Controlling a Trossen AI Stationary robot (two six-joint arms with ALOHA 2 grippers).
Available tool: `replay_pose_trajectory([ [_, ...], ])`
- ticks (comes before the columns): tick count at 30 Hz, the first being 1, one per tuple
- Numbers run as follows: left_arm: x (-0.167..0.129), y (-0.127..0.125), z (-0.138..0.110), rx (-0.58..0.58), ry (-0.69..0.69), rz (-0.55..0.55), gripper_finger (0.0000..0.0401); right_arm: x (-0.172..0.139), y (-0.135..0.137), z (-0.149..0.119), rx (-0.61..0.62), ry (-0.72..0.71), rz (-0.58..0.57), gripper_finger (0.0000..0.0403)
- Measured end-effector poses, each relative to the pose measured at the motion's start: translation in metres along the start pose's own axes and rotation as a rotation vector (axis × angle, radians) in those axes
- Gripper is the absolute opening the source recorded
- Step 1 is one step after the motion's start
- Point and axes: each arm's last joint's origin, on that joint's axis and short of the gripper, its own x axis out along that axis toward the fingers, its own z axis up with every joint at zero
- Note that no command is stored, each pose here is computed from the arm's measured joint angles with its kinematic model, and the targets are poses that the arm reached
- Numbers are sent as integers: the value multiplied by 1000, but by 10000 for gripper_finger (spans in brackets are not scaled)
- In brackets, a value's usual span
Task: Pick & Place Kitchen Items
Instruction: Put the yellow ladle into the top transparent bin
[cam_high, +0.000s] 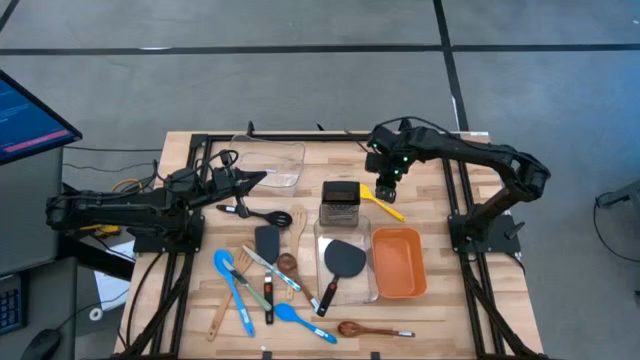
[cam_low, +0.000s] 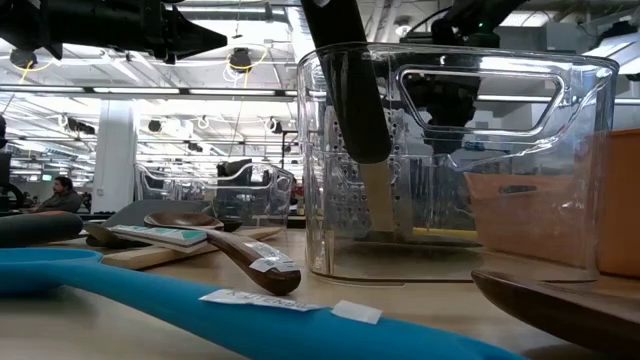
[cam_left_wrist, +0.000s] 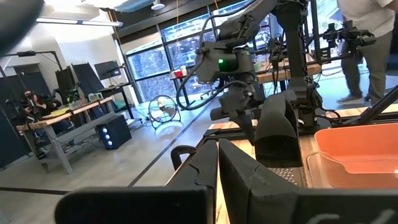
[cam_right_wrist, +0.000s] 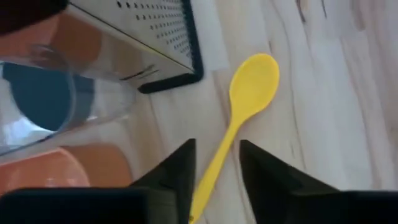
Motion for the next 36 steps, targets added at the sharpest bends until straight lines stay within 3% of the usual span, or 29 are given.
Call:
replay_pose_trajectory([
  [5,0,0,0,0,0,0,3,3,5,-1,61,42,-147,198],
  [10,0,0,0,0,0,0,3,17,4,-10,73,62,-151,240],
  [36,0,0,0,0,0,0,3,74,-1,-43,160,-21,-99,230],
])
